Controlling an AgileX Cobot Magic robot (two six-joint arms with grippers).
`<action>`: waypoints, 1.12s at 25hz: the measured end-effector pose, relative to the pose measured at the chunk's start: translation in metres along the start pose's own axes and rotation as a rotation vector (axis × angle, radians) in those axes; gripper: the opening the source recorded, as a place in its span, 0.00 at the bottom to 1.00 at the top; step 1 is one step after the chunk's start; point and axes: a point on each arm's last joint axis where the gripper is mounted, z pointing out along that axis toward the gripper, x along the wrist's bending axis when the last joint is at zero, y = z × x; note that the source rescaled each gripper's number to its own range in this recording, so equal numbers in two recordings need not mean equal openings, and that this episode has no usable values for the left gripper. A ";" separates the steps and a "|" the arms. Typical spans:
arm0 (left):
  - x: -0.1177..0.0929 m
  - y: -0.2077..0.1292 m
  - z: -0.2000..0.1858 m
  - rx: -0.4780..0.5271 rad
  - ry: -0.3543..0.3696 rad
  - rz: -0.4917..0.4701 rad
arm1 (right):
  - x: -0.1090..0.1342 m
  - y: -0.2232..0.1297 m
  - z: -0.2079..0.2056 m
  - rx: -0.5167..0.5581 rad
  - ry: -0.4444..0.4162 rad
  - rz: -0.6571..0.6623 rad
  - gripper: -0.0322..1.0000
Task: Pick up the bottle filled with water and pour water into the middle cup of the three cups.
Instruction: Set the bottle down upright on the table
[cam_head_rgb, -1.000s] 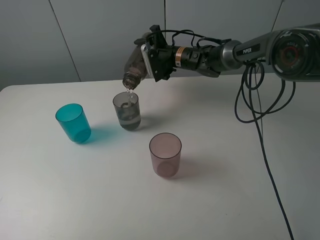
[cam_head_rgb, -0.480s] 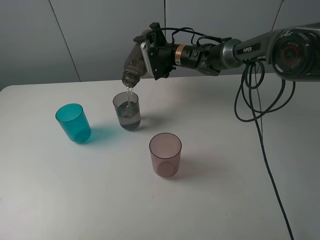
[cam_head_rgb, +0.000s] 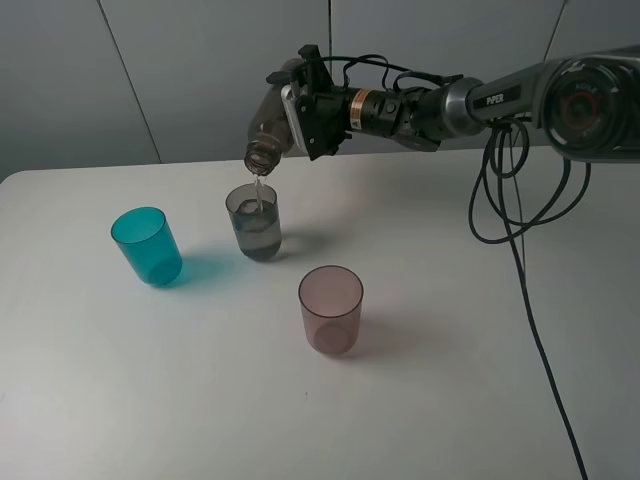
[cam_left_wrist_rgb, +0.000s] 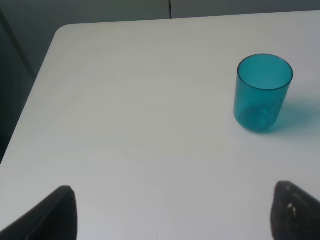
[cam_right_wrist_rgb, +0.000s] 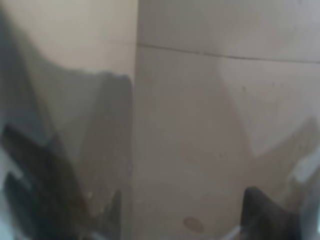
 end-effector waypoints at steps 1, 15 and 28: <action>0.000 0.000 0.000 0.000 0.000 0.000 | 0.000 0.000 0.000 0.000 0.000 0.000 0.03; 0.000 0.000 0.000 0.000 0.000 0.000 | -0.001 0.000 0.000 -0.001 -0.003 -0.026 0.03; 0.000 0.000 0.000 0.000 0.000 0.000 | -0.003 0.000 0.000 0.000 -0.006 -0.036 0.03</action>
